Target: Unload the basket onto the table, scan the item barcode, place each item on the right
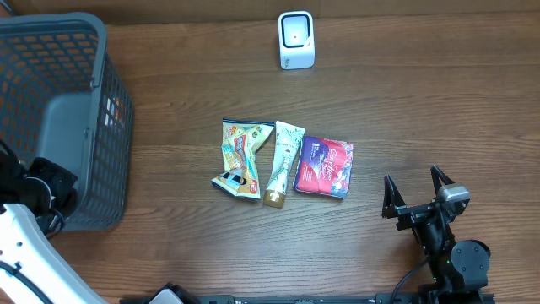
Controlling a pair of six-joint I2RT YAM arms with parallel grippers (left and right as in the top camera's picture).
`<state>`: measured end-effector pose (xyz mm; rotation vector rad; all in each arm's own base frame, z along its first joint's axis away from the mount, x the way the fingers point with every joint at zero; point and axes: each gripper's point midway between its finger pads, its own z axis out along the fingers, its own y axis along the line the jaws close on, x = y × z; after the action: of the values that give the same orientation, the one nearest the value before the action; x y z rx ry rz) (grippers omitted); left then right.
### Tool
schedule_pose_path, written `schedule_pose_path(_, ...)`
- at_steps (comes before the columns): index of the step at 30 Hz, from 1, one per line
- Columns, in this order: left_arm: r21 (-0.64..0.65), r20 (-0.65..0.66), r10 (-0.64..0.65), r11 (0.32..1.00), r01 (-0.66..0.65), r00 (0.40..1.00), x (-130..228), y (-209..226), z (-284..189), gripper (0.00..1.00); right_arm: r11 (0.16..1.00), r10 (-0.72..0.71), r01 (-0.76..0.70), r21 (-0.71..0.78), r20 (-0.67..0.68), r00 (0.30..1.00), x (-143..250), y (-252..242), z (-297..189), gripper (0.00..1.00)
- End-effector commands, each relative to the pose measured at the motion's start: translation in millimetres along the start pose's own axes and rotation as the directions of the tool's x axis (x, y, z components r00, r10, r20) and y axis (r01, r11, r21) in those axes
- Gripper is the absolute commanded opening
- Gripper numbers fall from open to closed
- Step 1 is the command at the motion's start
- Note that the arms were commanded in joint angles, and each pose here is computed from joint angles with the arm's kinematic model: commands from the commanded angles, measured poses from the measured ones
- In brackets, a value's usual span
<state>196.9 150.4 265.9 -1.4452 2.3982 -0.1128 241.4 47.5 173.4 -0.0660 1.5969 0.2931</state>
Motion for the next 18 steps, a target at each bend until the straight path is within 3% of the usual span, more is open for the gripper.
schedule_pose_path(1, 0.035, -0.010, 0.036, 0.999, -0.036, 0.999, 8, -3, -4, 0.04, 1.000, -0.005, 0.005, 0.003, 0.003, 1.000, 2, -1, 0, 1.00)
schedule_pose_path(12, 0.077, -0.045, 0.063, 0.995, -0.060, 0.997, 16, -10, -5, 0.04, 1.000, -0.004, 0.004, 0.003, 0.003, 1.000, 2, -1, 0, 1.00)
schedule_pose_path(18, 0.069, 0.068, 0.078, 0.994, -0.082, 0.995, -10, -12, -6, 0.04, 1.000, -0.004, 0.004, 0.003, 0.003, 1.000, 2, -1, 0, 1.00)
